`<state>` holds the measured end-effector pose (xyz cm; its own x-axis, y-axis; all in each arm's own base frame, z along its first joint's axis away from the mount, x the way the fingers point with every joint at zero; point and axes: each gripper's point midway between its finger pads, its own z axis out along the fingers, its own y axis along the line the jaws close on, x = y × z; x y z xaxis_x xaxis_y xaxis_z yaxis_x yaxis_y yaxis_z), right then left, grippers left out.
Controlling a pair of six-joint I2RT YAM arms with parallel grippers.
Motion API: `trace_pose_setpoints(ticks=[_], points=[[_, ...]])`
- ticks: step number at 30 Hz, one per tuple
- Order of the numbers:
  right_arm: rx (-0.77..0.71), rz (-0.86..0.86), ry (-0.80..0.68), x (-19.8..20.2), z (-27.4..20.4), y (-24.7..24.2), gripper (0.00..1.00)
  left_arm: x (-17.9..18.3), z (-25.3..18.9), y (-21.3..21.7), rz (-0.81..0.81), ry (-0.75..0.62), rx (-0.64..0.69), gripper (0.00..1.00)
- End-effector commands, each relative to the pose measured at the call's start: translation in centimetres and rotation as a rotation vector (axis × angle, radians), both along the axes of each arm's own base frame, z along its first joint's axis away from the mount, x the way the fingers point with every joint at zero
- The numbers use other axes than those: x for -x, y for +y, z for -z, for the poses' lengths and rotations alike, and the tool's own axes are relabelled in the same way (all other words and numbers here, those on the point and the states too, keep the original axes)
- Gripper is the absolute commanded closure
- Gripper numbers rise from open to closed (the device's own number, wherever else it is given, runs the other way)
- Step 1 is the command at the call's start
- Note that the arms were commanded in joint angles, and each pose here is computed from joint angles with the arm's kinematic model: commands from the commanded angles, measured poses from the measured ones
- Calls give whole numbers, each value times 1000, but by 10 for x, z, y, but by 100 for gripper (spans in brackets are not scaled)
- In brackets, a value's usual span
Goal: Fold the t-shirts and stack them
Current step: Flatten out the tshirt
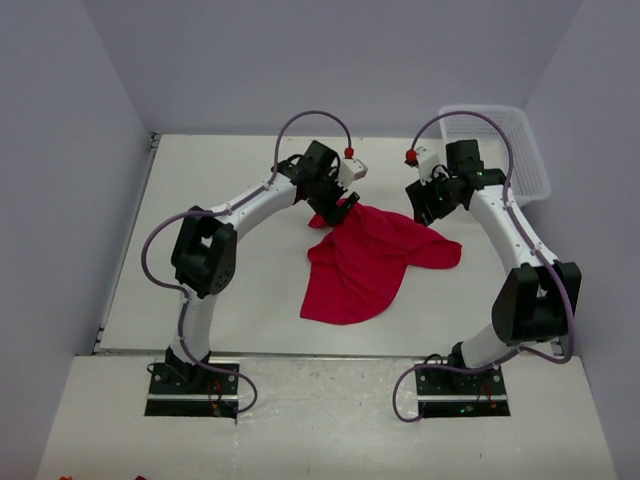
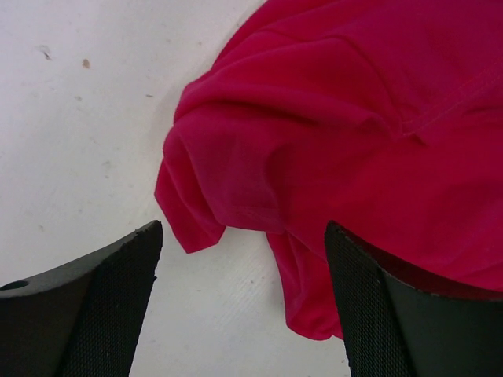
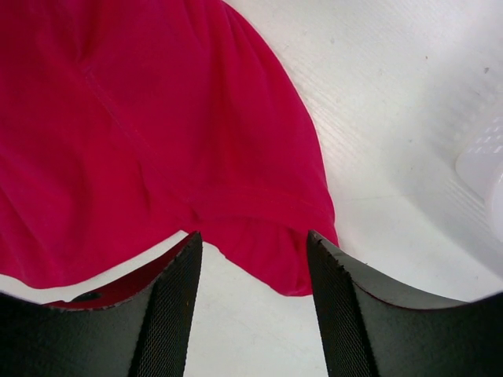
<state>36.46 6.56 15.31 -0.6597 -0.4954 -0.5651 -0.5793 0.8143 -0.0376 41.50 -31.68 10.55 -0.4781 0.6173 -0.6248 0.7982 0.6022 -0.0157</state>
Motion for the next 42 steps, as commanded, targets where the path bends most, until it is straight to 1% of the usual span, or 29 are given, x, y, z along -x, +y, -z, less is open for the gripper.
trace_pose_setpoints(ticks=[1, 4, 8, 11, 13, 18, 22, 24, 28, 29, 30, 31, 33, 34, 35, 36, 42], points=[[-43, 13, -43, -12, -14, 2, 44, -3, -20, -3, -28, -42, 44, 16], [-50, 33, -44, -13, -15, -5, 44, -5, -15, -3, -33, -44, 40, 17], [-59, 50, -38, -13, -14, -9, 50, -13, -11, -6, -37, -64, 42, 19], [-63, 51, -35, -12, -13, -9, 51, -20, -11, -8, -43, -89, 41, 22], [-67, 55, -37, -12, -14, -9, 51, -21, -6, -10, -40, -81, 42, 22], [-72, 65, -35, -15, -16, -10, 52, -26, -2, -16, -43, -69, 54, 27], [-70, 68, -32, -14, -14, -12, 53, -25, 6, -16, -38, -61, 45, 28], [-68, 69, -33, -14, -14, -13, 53, -25, 9, -14, -36, -63, 37, 30], [-68, 67, -32, -13, -13, -13, 57, -26, 8, -11, -37, -78, 27, 41], [-67, 69, -33, -14, -14, -14, 57, -25, 8, -9, -36, -83, 20, 48], [-68, 70, -31, -13, -13, -14, 57, -26, 3, -8, -37, -94, 22, 53], [-69, 70, -31, -13, -13, -13, 58, -25, 4, -6, -36, -96, 14, 61], [-70, 72, -28, -14, -12, -14, 58, -26, -1, -3, -40, -112, 11, 72], [-71, 70, -24, -14, -11, -13, 58, -25, 0, -1, -43, -114, 4, 84], [-74, 70, -24, -16, -10, -12, 58, -25, 0, 1, -46, -111, 2, 90], [-76, 70, -20, -16, -10, -12, 58, -25, 1, 2, -50, -107, -1, 100], [-64, 57, -9, -14, -3, -13, 58, -25, -1, 9, -72, -117, -9, 100]])
